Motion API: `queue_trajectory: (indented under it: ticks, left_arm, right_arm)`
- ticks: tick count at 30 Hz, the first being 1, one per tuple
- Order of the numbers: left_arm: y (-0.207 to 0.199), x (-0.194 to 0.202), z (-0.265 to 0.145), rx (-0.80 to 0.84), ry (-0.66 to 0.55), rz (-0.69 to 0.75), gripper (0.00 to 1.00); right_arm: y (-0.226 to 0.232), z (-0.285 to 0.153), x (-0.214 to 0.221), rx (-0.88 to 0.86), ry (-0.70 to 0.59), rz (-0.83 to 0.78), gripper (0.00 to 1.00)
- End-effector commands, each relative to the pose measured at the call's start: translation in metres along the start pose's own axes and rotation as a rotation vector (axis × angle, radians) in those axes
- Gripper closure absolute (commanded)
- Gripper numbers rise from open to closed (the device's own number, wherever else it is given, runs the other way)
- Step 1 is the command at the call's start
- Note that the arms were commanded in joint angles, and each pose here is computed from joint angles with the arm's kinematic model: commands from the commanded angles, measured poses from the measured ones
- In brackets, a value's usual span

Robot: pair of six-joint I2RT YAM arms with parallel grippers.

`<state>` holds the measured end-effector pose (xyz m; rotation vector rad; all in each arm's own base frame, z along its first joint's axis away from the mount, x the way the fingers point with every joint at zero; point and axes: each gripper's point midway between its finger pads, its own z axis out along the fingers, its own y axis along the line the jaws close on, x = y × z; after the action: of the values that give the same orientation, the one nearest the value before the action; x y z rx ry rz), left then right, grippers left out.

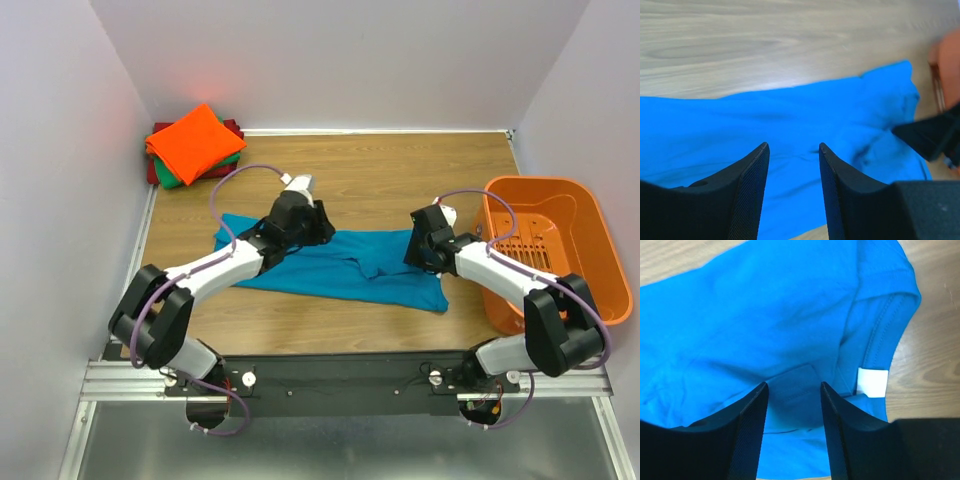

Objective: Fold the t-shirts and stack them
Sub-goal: Fold the tshirt

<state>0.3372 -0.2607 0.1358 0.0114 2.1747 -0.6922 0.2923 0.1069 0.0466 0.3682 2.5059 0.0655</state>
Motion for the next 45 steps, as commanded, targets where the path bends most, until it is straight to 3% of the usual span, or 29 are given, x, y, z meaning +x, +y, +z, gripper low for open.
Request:
queue_trajectory:
  ticks: [1, 12, 25, 33, 37, 41, 42, 45]
  left_arm:
    - [-0.047, 0.023, 0.011, 0.141, 0.069, 0.110, 0.48]
    - [-0.119, 0.100, 0.030, 0.255, 0.220, 0.337, 0.48]
    - [-0.095, 0.136, 0.044, 0.065, 0.276, 0.434, 0.54]
    - [-0.089, 0.143, 0.048, 0.037, 0.286, 0.456, 0.55]
    - [-0.090, 0.140, 0.048, 0.029, 0.273, 0.458, 0.65]
    - [-0.087, 0.137, 0.050, 0.005, 0.268, 0.466, 0.83]
    - [-0.087, 0.136, 0.049, 0.000, 0.269, 0.467, 0.93]
    - [-0.086, 0.132, 0.047, -0.014, 0.256, 0.469, 1.00]
  right_arm:
    - [-0.004, -0.001, 0.002, 0.005, -0.020, 0.023, 0.50]
    - [-0.009, -0.005, 0.004, 0.008, -0.032, 0.032, 0.50]
    - [-0.010, -0.008, 0.000, 0.006, -0.052, 0.044, 0.50]
    - [-0.009, -0.008, 0.000, 0.007, -0.055, 0.045, 0.50]
    - [-0.010, -0.009, -0.001, 0.009, -0.058, 0.045, 0.50]
    - [-0.011, -0.007, 0.000, 0.014, -0.055, 0.045, 0.50]
    - [-0.012, -0.007, 0.000, 0.017, -0.055, 0.046, 0.50]
    - [-0.012, -0.008, 0.000, 0.015, -0.058, 0.047, 0.50]
